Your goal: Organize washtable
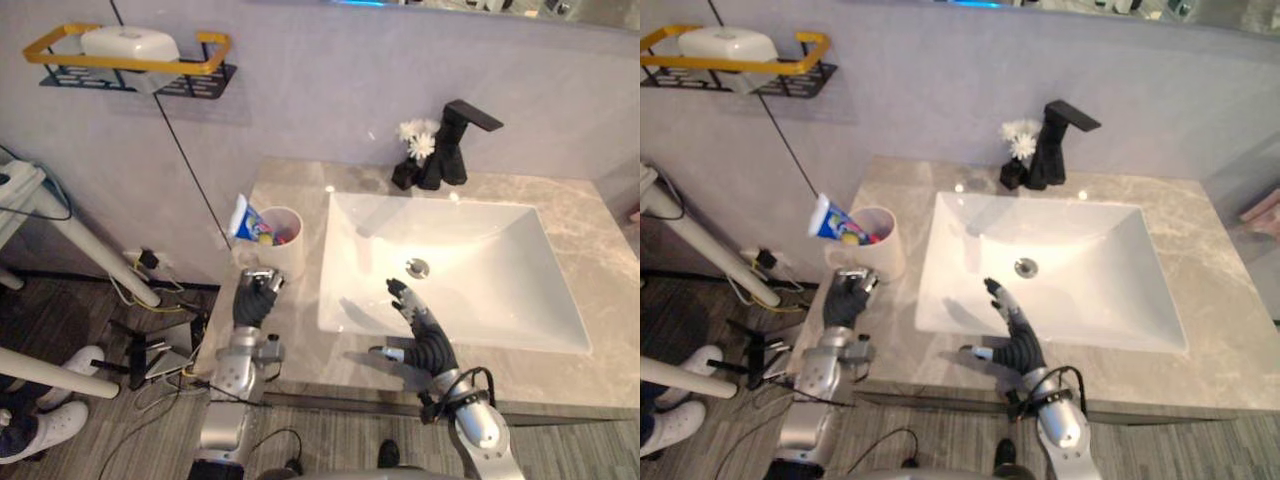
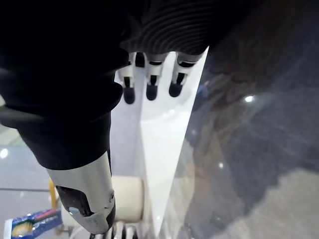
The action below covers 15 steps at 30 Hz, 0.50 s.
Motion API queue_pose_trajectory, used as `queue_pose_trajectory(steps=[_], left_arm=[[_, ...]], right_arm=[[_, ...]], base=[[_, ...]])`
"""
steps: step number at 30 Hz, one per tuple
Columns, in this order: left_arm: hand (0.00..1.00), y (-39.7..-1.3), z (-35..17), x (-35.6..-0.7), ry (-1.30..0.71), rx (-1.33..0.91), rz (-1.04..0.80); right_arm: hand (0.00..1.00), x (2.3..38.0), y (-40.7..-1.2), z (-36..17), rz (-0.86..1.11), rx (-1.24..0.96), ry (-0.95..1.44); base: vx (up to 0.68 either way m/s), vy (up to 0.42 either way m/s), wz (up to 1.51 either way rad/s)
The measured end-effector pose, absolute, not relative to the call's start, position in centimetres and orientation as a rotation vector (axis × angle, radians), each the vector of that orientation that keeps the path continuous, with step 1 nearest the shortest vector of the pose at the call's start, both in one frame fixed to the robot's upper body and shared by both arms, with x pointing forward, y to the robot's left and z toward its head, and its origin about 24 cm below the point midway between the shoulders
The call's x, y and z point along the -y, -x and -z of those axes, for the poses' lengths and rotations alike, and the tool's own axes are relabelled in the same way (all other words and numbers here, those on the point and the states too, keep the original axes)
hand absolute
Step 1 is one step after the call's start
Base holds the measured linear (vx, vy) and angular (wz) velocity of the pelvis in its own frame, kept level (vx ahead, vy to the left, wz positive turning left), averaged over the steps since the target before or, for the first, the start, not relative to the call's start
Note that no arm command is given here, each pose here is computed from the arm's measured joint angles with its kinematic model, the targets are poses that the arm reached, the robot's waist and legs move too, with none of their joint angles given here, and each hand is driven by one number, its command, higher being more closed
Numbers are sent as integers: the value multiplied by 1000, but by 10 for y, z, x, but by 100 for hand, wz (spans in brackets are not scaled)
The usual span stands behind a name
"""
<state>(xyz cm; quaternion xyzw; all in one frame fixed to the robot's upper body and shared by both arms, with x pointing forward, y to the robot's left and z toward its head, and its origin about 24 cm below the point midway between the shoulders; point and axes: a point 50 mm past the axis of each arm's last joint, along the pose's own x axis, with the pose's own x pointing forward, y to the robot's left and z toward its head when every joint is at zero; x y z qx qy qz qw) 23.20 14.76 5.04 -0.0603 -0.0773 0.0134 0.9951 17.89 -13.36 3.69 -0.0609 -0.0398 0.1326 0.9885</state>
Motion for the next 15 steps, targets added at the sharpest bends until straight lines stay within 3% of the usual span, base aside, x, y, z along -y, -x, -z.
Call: queue_pose_trajectory(steps=[15], left_arm=[[100, -253, -61, -148, 105, 191, -44]], right_arm=[[0, 134, -179, -37, -266, 81, 124]], base=[[-30, -15, -5]])
